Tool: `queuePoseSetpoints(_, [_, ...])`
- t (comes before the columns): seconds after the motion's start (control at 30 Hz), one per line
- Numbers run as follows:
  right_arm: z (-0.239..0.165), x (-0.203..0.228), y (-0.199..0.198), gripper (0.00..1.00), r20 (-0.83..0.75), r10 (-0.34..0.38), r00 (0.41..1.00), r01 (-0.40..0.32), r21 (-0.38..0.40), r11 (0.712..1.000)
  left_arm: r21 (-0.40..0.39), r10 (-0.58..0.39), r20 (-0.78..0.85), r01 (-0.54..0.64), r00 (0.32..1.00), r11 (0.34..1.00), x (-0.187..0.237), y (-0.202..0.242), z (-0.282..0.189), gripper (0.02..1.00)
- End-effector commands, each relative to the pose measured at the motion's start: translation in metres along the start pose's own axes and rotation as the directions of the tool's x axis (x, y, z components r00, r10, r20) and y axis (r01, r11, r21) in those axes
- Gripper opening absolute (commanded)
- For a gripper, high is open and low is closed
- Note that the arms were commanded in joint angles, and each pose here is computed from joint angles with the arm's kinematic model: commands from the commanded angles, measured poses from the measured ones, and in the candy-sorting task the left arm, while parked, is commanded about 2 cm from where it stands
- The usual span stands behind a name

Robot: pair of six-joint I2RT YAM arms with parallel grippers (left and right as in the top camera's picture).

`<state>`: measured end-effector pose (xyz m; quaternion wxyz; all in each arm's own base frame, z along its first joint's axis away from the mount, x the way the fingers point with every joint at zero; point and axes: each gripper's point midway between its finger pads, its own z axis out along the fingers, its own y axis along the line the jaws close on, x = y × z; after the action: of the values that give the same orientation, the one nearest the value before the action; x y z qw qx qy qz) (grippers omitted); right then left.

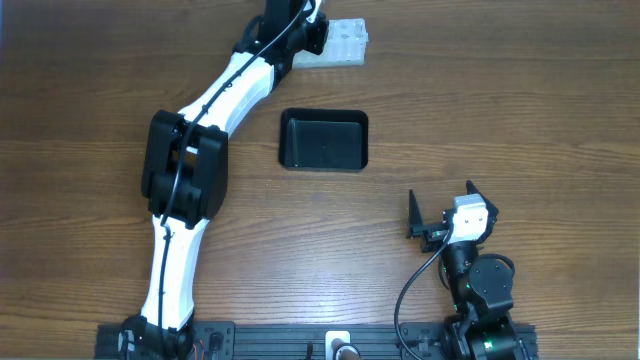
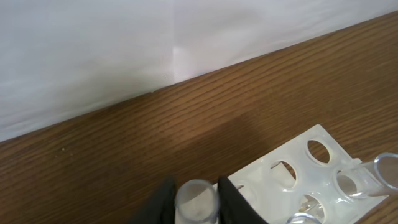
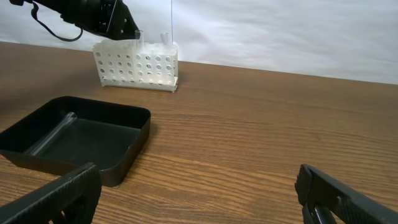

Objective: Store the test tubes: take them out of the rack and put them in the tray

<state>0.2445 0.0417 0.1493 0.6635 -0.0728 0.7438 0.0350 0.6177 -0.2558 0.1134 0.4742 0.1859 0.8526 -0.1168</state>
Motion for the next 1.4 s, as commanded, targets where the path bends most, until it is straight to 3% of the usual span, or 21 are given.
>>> queuePoseSetpoints(0.03, [0.0,0.002,0.002,0.993,0.001,-0.005,1.0,0.005,-0.011,1.0,0.013,0.018,0.027,-0.019,0.999,1.0,-0.011,-0.005,-0.001,0.194])
queuePoseSetpoints(0.37, [0.0,0.002,0.002,0.991,0.001,-0.005,1.0,0.005,-0.011,1.0,-0.024,0.023,0.066,-0.021,0.998,0.999,-0.045,-0.002,-0.031,0.13])
queuePoseSetpoints(0.7, [0.0,0.002,0.002,0.993,0.001,-0.005,1.0,0.005,-0.011,1.0,-0.123,0.075,0.226,-0.048,0.971,0.991,-0.136,0.009,-0.12,0.11])
queuePoseSetpoints(0.93, [0.0,0.002,0.002,0.991,0.001,-0.005,1.0,0.005,-0.011,1.0,-0.107,0.037,0.321,-0.003,0.946,0.994,-0.183,-0.001,-0.193,0.117])
queuePoseSetpoints(1.1, [0.0,0.002,0.002,0.991,0.001,-0.005,1.0,0.005,-0.011,1.0,-0.064,-0.147,0.146,0.157,0.978,0.986,-0.143,-0.016,-0.206,0.099])
queuePoseSetpoints(1.27, [0.0,0.002,0.002,0.993,0.001,-0.005,1.0,0.005,-0.011,1.0,-0.206,-0.339,-0.127,0.309,0.932,0.928,-0.057,-0.026,-0.195,0.086])
queuePoseSetpoints(1.4, [0.0,0.002,0.002,0.991,0.0,-0.005,1.0,0.005,-0.011,1.0,-0.32,-0.437,-0.269,0.348,0.858,0.881,0.003,-0.039,-0.181,0.086])
